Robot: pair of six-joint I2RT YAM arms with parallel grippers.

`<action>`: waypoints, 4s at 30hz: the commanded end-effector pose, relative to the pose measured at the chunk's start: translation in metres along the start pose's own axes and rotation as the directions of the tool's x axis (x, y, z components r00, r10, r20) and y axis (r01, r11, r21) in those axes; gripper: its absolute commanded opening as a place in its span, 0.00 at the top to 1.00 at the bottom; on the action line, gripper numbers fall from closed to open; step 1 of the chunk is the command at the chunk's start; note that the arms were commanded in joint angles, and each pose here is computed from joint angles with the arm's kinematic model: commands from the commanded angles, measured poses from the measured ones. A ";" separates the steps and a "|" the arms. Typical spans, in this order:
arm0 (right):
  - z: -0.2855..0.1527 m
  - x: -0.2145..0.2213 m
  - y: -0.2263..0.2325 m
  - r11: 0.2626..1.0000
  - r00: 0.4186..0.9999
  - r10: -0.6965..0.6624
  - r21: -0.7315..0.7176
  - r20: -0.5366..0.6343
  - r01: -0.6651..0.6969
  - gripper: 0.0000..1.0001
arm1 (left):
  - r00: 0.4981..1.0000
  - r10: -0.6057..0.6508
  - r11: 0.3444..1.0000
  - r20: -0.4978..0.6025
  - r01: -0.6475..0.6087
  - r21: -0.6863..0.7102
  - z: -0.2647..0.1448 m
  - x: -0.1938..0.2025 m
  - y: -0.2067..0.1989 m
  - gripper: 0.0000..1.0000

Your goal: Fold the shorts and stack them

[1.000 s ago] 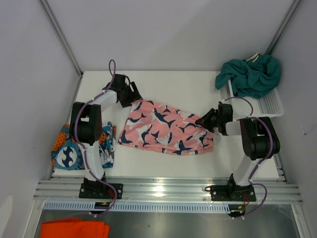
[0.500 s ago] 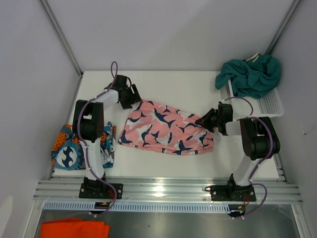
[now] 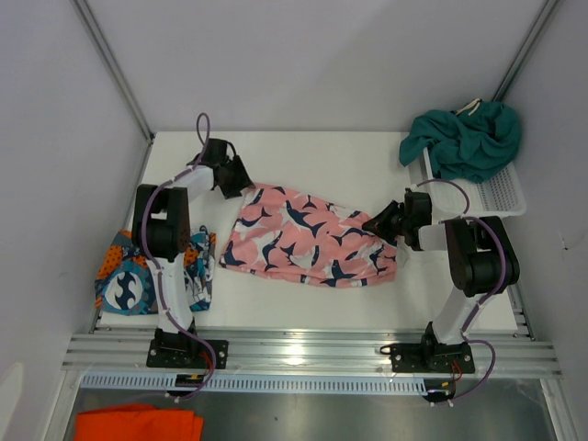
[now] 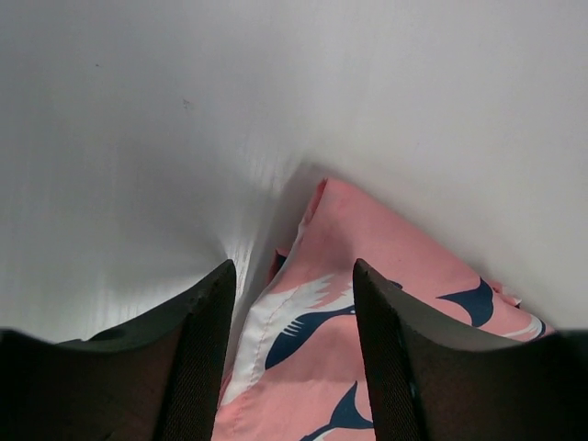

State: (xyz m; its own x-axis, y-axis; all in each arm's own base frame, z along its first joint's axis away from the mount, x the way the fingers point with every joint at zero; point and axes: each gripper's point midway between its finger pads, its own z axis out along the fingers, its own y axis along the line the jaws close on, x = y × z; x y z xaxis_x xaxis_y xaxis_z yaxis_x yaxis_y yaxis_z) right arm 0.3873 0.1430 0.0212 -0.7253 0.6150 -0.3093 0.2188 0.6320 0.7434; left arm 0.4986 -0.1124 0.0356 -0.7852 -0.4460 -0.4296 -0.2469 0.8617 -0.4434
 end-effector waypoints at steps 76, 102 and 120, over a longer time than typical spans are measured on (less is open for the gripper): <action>-0.185 0.077 -0.001 0.996 0.996 0.088 0.002 -0.013 -0.088 0.02 | 0.878 0.463 0.811 0.121 -0.475 0.343 -0.130 0.215 -0.207 0.29; -0.129 0.081 -0.050 0.926 0.926 0.378 0.013 0.002 -0.378 0.01 | 0.739 0.671 0.730 -0.061 -0.644 0.231 -0.059 0.324 -0.210 0.33; -0.119 0.056 -0.067 0.939 0.955 0.273 0.181 0.117 -0.291 0.06 | 0.703 0.701 0.709 -0.118 -0.668 0.226 -0.032 0.354 -0.188 0.35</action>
State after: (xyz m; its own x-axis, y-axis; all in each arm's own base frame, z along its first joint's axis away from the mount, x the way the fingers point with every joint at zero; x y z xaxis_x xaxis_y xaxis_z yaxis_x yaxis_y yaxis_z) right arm 0.2602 0.0966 0.0465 -0.5796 0.8108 -0.0816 0.4659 0.4118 0.7831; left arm 0.2652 -0.4304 0.0243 -0.7758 0.2502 -0.5792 0.4552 0.8577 -0.2392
